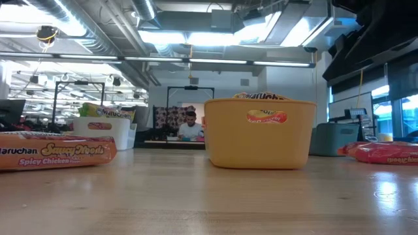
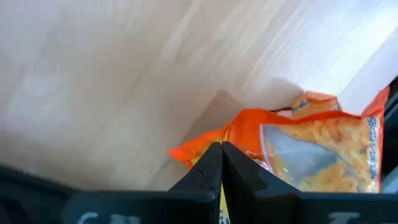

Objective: Sort Maruchan noodles
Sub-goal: Put the orange noodle pack into the yellow bin

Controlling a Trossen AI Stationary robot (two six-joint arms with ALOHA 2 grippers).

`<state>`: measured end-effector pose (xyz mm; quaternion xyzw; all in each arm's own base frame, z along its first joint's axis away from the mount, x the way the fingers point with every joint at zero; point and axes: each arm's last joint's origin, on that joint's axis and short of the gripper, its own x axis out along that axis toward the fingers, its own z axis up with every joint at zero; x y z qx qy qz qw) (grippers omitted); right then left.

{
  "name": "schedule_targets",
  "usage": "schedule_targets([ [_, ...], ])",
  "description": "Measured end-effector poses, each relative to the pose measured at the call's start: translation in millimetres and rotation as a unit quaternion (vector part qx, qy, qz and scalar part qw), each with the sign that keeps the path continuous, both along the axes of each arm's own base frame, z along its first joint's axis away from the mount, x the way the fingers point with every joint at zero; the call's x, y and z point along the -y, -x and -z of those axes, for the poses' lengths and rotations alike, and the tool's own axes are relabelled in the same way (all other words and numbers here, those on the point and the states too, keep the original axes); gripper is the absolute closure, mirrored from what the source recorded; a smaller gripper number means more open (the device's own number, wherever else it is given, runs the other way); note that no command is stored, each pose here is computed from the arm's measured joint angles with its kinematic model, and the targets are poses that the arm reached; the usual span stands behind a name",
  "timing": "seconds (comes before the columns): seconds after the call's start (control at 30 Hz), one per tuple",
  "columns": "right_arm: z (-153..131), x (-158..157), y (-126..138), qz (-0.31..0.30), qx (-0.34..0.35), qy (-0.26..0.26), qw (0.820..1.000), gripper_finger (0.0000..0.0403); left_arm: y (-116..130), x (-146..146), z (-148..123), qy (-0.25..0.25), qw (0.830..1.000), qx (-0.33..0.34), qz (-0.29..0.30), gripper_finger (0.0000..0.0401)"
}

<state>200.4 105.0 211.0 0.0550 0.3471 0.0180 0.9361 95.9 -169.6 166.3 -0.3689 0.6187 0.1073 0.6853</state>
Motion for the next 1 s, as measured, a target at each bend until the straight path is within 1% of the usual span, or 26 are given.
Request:
schedule_targets([
  [0.17, 0, 0, 0, 0.0, 0.0, 0.0, 1.0, 0.0182, -5, -3, 0, -0.023, 0.999, 0.035, 0.016, 0.04],
  [0.27, 0, 0, 0, 0.001, 0.002, -0.002, 1.0, 0.0182, -9, -5, 0, -0.03, 0.998, 0.045, 0.023, 0.04],
  [0.4, -1, 0, -1, 0.01, 0.006, 0.001, 1.0, 0.0182, -13, -6, -4, -0.027, 0.998, 0.051, 0.033, 0.0401],
  [0.53, -1, 1, -1, 0.021, 0.008, -0.002, 1.0, 0.0179, -22, -2, -17, -0.021, 0.996, 0.08, 0.044, 0.0401],
  [0.67, -1, 1, -1, 0.019, 0.007, -0.004, 1.0, 0.0149, -27, 3, -29, -0.004, 0.994, 0.107, 0.035, 0.0399],
  [0.77, 0, 0, 0, 0.007, 0.001, -0.014, 1.0, 0.0118, -27, 2, -29, -0.005, 0.995, 0.101, 0.011, 0.0388],
  [0.9, 0, -1, 0, -0.001, -0.003, -0.02, 1.0, 0.0086, -30, 1, -29, -0.005, 0.995, 0.103, -0.008, 0.0356],
  [1.0, 0, -1, 0, -0.001, -0.004, -0.02, 1.0, 0.0073, -31, 0, -29, -0.022, 0.992, 0.125, -0.001, 0.032],
])
